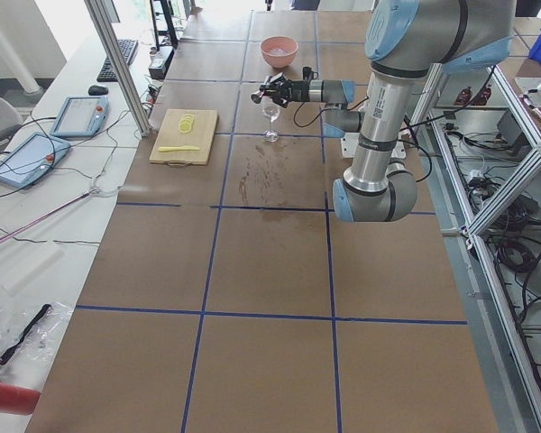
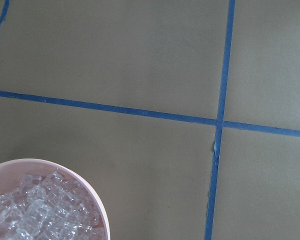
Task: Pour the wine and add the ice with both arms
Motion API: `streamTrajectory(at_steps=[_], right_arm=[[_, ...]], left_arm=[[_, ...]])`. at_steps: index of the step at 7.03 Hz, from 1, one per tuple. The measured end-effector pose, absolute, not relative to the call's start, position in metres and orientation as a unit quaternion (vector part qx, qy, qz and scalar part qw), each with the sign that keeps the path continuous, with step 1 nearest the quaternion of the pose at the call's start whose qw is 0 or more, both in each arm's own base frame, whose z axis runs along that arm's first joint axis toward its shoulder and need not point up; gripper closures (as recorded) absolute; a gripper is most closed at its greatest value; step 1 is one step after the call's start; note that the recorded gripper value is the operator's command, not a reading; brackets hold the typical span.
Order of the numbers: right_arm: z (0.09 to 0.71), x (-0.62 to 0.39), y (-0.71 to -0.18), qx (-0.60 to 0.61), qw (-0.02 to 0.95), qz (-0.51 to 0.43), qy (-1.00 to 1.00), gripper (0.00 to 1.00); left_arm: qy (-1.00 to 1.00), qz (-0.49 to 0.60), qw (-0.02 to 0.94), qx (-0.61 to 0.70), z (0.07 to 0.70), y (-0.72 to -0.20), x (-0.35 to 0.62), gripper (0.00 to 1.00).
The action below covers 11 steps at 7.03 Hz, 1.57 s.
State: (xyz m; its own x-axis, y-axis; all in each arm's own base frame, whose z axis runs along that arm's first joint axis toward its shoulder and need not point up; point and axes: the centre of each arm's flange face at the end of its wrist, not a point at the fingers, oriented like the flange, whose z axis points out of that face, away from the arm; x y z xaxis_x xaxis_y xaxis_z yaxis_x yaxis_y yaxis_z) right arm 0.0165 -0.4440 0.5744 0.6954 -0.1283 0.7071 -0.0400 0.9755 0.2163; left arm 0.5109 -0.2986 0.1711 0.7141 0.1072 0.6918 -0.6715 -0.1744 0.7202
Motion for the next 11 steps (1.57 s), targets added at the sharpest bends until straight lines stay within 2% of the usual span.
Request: streamTrajectory(at_steps=[3, 5, 11], right_arm=[[0.574, 0.017, -0.443, 0.109, 0.914, -0.025, -0.389, 0.0], [0.572, 0.016, -0.444, 0.11, 0.914, -0.025, -0.39, 0.0], [0.575, 0.017, -0.443, 0.108, 0.915, -0.024, -0.388, 0.0]], left_arm=[[-0.101, 0.237, 0.623, 0.739, 0.17, -0.303, 0.493, 1.0], [-0.049, 0.22, 0.621, 0.751, 0.192, -0.302, 0.483, 1.0], [0.082, 0.206, 0.609, 0.762, 0.379, -0.282, 0.391, 1.0]])
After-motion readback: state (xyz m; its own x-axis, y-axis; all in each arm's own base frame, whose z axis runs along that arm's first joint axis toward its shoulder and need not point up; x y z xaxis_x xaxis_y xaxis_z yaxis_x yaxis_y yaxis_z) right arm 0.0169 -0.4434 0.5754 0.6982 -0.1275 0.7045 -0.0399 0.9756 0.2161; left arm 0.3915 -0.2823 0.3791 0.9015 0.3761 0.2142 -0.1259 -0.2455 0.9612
